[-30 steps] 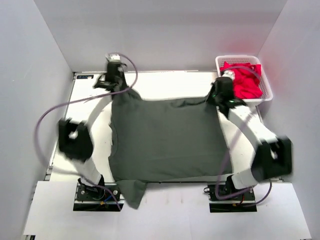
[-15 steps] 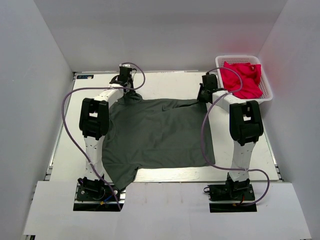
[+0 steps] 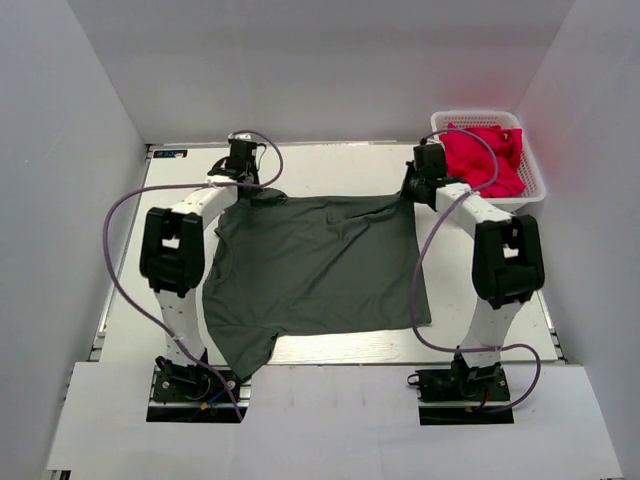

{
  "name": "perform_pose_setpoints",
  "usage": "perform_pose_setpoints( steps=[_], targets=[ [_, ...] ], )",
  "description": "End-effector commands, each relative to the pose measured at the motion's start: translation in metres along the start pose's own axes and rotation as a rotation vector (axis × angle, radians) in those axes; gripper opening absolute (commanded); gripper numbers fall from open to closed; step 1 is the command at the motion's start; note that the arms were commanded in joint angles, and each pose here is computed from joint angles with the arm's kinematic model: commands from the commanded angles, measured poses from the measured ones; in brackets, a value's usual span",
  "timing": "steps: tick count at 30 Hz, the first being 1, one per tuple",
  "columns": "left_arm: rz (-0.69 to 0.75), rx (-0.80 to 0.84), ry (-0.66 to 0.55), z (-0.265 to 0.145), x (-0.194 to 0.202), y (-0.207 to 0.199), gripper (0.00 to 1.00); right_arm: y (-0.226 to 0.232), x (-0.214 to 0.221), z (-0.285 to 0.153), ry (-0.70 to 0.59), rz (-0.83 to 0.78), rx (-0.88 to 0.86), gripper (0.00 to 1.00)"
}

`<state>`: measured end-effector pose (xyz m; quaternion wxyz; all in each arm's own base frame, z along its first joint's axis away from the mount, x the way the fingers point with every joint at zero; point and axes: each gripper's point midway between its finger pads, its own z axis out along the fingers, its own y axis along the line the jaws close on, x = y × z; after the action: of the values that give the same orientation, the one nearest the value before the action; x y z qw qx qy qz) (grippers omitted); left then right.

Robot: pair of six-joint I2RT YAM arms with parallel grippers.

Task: Fold and stack the t-shirts
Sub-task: Fold the flattened tshirt in 1/3 of the way

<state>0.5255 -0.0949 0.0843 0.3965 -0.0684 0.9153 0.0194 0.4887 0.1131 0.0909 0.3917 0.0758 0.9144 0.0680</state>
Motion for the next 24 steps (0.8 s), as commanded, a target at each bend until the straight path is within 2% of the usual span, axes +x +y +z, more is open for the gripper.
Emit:
perform_pose_setpoints(
  steps=[1, 4, 5, 6, 10, 14, 17, 21, 22, 24],
  targets=[
    [-0.087, -0.003, -0.083, -0.056, -0.027, 0.013, 0.0, 0.003, -0.015, -0.036, -0.056, -0.001, -0.036, 0.0],
    [-0.127, -0.017, -0.037, -0.072, 0.001, 0.023, 0.0, -0.005, 0.0, -0.049, -0.039, 0.002, -0.013, 0.0],
    [-0.15, -0.007, -0.064, -0.088, -0.004, 0.025, 0.0, -0.006, 0.003, -0.055, -0.033, 0.007, -0.012, 0.0],
    [-0.157, -0.009, -0.027, -0.091, 0.017, 0.029, 0.0, -0.007, 0.004, -0.056, -0.03, 0.01, -0.015, 0.0],
    [-0.234, -0.048, 0.01, -0.122, 0.047, 0.047, 0.0, -0.009, 0.017, -0.077, -0.02, -0.001, -0.025, 0.0],
    [-0.289, -0.023, 0.049, -0.15, 0.079, 0.049, 0.0, -0.011, 0.033, -0.09, 0.001, -0.009, -0.046, 0.0],
    [-0.36, 0.012, 0.104, -0.166, 0.115, 0.05, 0.0, -0.013, 0.051, -0.098, 0.023, -0.013, -0.064, 0.0],
    [-0.415, 0.147, 0.174, -0.188, 0.153, 0.038, 0.0, -0.018, 0.07, -0.104, 0.046, -0.019, -0.064, 0.0],
    [-0.424, 0.149, 0.217, -0.189, 0.175, 0.039, 0.0, -0.022, 0.073, -0.104, 0.054, -0.02, -0.05, 0.0],
    [-0.46, 0.194, 0.241, -0.2, 0.188, 0.036, 0.01, -0.026, 0.085, -0.104, 0.083, -0.021, -0.042, 0.0]
  ],
)
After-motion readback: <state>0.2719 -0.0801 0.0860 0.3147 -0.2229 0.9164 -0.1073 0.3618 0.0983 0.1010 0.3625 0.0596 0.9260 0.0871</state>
